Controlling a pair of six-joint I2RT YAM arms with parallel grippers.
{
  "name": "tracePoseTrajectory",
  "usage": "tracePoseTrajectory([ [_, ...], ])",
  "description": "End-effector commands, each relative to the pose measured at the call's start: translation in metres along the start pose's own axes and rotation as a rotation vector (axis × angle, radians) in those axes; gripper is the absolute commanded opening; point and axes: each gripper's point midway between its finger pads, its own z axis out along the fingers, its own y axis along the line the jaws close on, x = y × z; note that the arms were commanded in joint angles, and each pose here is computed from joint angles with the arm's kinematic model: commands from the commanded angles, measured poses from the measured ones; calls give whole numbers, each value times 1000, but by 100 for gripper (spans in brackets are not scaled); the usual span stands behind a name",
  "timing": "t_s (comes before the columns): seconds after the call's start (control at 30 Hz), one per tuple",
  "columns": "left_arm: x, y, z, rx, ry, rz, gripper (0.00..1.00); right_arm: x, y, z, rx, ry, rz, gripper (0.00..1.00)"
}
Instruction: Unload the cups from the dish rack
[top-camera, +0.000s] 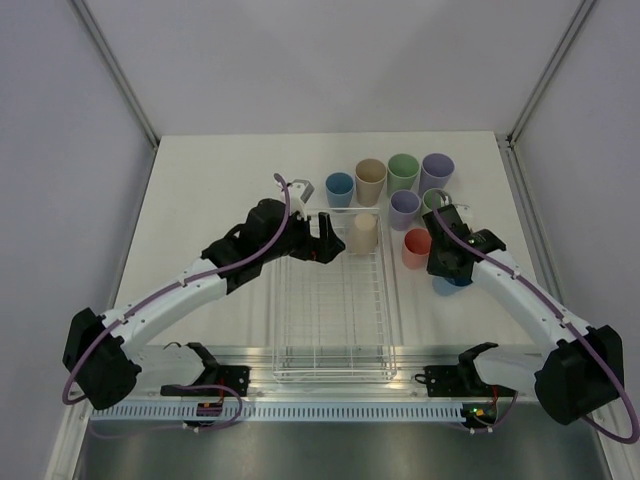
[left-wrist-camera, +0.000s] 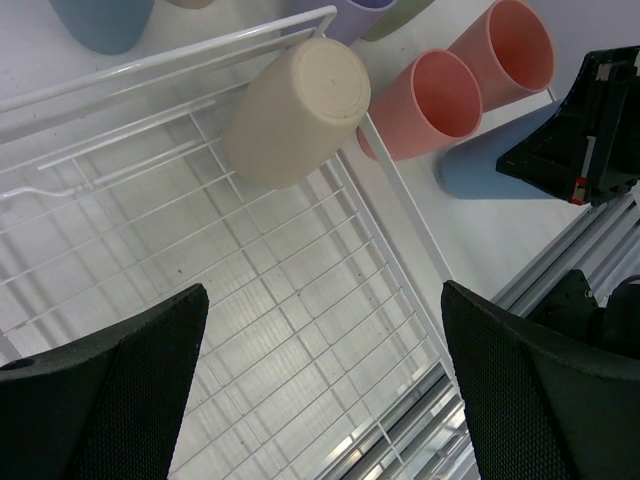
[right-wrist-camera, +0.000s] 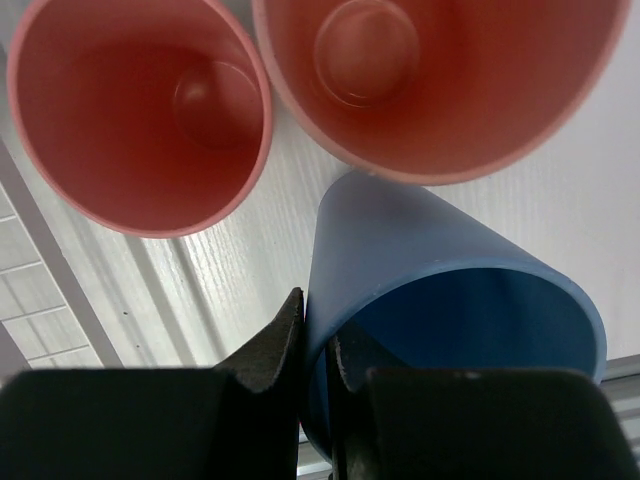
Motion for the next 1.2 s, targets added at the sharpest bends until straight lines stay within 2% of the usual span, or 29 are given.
tracePoseTrajectory([
  [0.0,-20,-8,1,9,-29,71,100,-6,14,6,-53,-8,-16,1],
  [0.13,-12,-3,20,-8,29,91,100,-7,21,7,-79,1,-21,3],
  [0.7,-39,-7,75,-139,-2,242,100,-17,35,-14,-187,-17,-42,46],
  [0.87,-46,-10,89,-171,-7,277,100,-33,55,-59,-370,-79,-42,62],
  [0.93,-41,-2,99,-203,14,292,100,-45,60,-86,-441,-131,-39,65],
  [0.97,-42,-3,102,-207,14,293,100,-45,67,-98,-504,-132,-47,73],
  [1.0,-42,-2,105,-217,15,300,100,-52,71,-111,-541,-159,-45,74],
  [1.07,-36,-2,116,-224,30,309,100,-58,72,-131,-593,-206,-43,81],
  [1.17,-32,3,127,-258,38,327,100,-71,68,-151,-611,-289,-26,86],
])
